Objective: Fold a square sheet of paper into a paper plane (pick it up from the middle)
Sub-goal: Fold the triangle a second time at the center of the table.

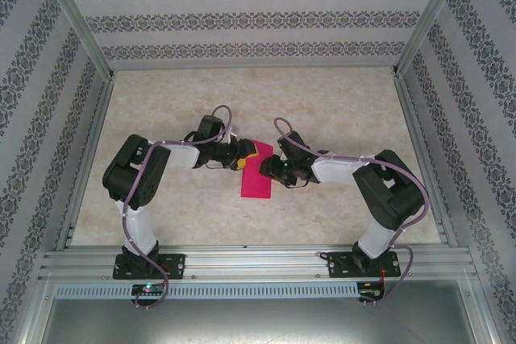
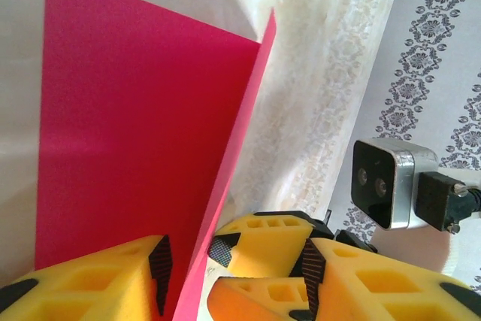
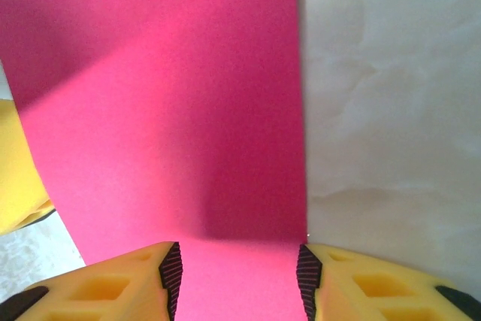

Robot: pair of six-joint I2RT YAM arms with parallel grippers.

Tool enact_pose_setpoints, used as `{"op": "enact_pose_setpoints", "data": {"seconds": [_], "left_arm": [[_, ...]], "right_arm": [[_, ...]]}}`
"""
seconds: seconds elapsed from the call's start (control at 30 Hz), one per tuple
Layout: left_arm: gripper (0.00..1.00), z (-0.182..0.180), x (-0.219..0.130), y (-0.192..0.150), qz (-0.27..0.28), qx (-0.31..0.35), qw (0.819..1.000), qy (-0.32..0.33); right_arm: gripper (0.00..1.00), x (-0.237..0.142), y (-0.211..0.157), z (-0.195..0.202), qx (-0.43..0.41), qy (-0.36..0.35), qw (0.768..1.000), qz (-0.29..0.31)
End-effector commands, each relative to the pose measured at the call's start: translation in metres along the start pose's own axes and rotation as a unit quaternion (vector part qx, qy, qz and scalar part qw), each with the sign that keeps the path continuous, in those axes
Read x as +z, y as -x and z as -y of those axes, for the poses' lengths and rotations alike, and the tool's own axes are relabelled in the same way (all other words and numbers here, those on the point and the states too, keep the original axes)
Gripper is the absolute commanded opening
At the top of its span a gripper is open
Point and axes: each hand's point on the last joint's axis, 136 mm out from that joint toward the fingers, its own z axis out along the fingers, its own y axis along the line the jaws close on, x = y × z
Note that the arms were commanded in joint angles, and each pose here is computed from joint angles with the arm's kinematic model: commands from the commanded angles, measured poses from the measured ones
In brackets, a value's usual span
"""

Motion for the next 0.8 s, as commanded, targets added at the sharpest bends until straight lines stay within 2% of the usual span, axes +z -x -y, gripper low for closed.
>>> {"op": "enact_pose_setpoints", "data": {"seconds": [0.0, 0.17, 0.47, 0.6, 0.77], "left_arm": [[0.51, -0.001, -0.006, -0.005, -0.008, -0.005, 1.000, 0.006], [0.51, -0.003, -0.013, -0.016, -0.016, -0.003, 1.000, 0.013], [0.47, -0.005, -0.015, -0.035, -0.037, 0.002, 0.999, 0.013], [0.41, -0.003, -0.015, -0.041, -0.042, 0.003, 0.999, 0.012], [0.34, -0.001, -0.017, -0.041, -0.036, 0.003, 0.999, 0.013]], "right_arm": [[0.51, 0.003, -0.002, 0.009, -0.002, 0.000, 1.000, 0.010], [0.55, -0.019, 0.004, -0.013, -0.033, 0.034, 0.998, 0.042], [0.60, -0.049, -0.009, -0.027, -0.095, 0.033, 0.993, 0.068], [0.62, -0.054, -0.025, -0.037, -0.164, 0.006, 0.984, 0.074], [0.66, -0.054, -0.050, -0.048, -0.270, -0.055, 0.958, 0.080]]}}
